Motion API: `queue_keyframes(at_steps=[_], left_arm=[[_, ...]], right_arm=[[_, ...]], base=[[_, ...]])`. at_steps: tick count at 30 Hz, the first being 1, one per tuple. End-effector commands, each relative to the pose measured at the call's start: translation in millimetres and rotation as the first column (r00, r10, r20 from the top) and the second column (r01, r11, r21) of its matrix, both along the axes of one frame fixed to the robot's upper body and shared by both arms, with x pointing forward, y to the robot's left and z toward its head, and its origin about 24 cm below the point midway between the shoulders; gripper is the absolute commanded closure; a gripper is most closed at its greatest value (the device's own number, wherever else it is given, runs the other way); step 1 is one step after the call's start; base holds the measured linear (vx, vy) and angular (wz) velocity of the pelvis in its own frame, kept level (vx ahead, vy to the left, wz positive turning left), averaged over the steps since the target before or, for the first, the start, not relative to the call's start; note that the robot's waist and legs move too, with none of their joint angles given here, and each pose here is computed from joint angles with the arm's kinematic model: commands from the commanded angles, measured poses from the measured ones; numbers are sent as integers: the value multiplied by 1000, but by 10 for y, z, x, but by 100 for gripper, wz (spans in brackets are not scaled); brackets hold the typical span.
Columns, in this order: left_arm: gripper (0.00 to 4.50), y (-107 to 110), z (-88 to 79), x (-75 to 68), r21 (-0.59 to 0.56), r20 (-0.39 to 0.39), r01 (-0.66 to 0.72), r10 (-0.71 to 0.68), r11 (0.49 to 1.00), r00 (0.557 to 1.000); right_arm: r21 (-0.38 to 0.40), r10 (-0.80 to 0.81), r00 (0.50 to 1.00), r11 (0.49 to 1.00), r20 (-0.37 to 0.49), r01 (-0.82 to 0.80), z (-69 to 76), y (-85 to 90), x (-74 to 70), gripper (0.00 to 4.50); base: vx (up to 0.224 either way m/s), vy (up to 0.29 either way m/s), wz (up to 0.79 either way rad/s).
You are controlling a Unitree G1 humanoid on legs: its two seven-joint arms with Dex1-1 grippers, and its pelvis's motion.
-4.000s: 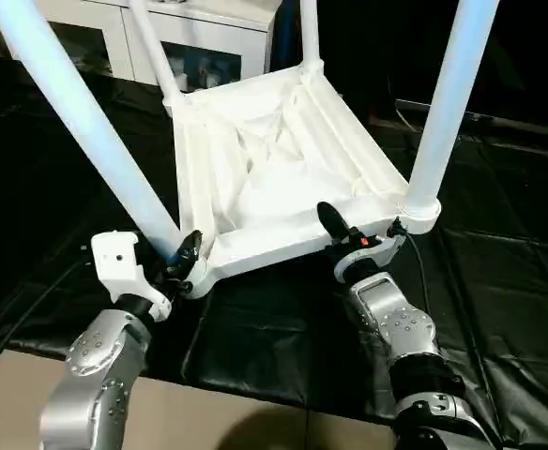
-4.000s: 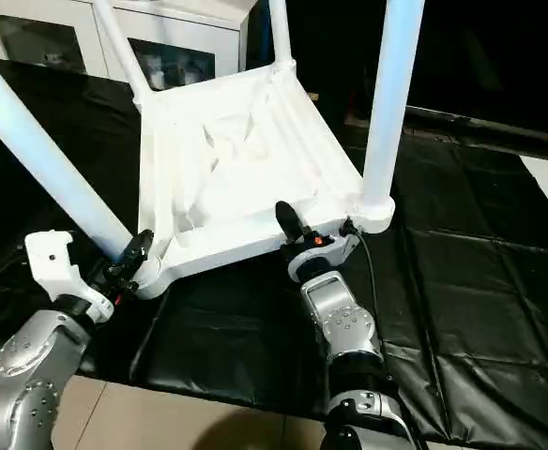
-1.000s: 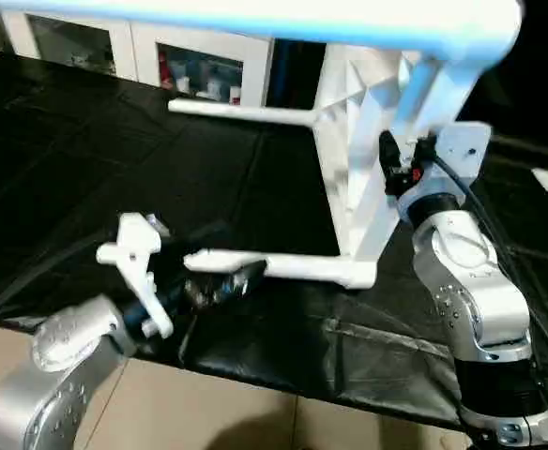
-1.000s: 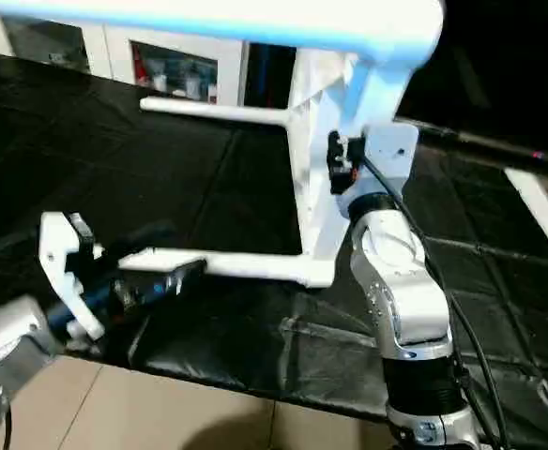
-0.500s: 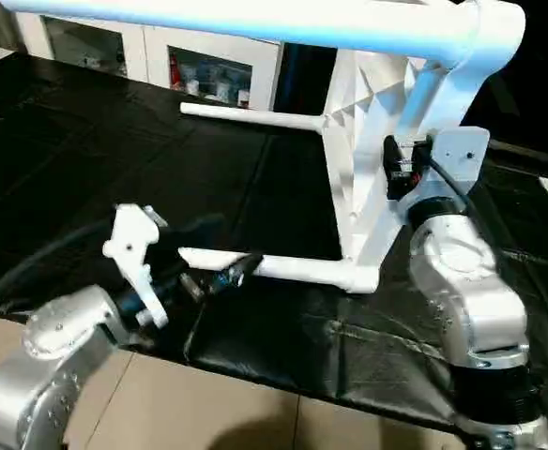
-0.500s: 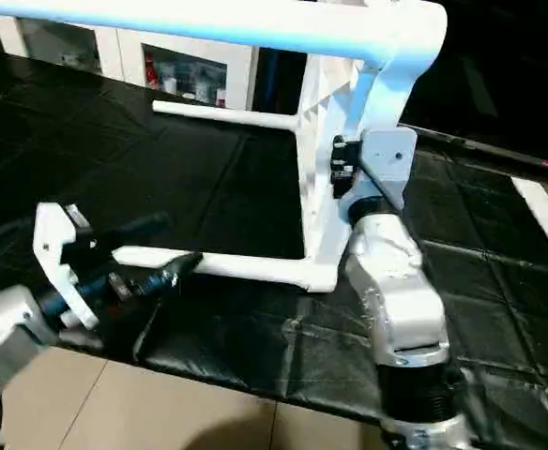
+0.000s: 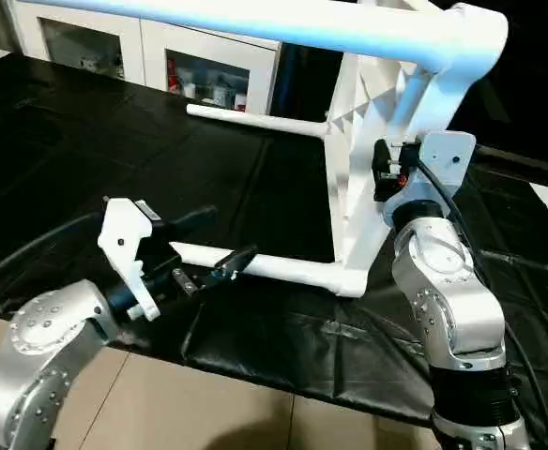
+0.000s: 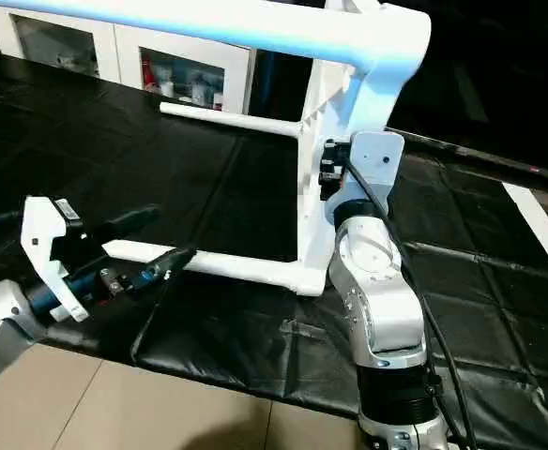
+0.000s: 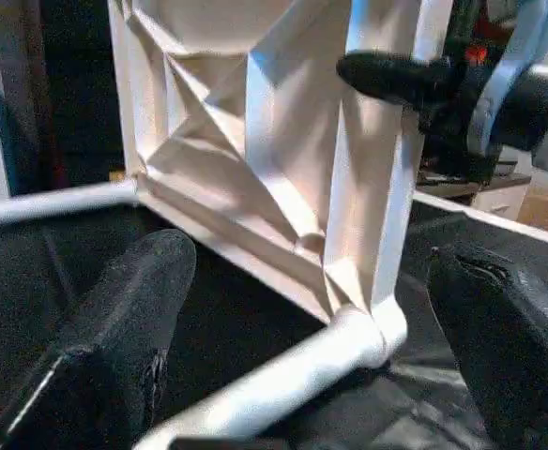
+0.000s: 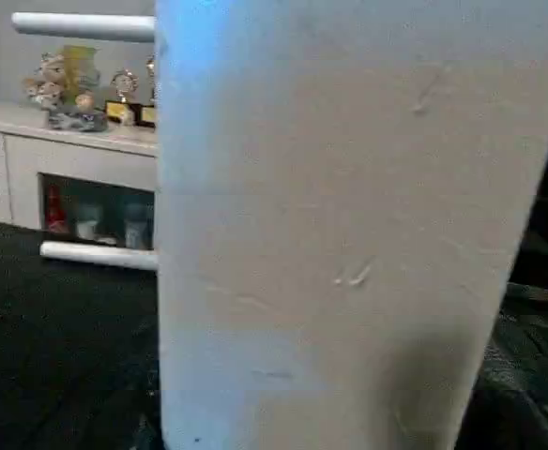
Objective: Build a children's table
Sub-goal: Flip table
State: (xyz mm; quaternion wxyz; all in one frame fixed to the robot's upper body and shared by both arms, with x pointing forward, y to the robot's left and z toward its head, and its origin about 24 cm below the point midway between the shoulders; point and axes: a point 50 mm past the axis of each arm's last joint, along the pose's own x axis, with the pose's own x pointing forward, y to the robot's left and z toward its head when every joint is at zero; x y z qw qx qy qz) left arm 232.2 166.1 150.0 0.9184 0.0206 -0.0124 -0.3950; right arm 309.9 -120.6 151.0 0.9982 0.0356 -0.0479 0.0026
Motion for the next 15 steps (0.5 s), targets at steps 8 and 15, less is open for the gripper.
queue_keyframes(at_steps=[8, 15], left_arm=[[0, -16, 304, 65, 127, 192, -22, -3, 992, 981], [0, -19, 461, 149, 136, 283, -68, 27, 988, 959]], right_arm=[[34, 97, 989, 995, -113, -94, -334, 25, -39, 117], [10, 194, 978, 981, -70, -194, -443, 66, -8, 94]], base=[[0, 0, 0], [0, 0, 0]])
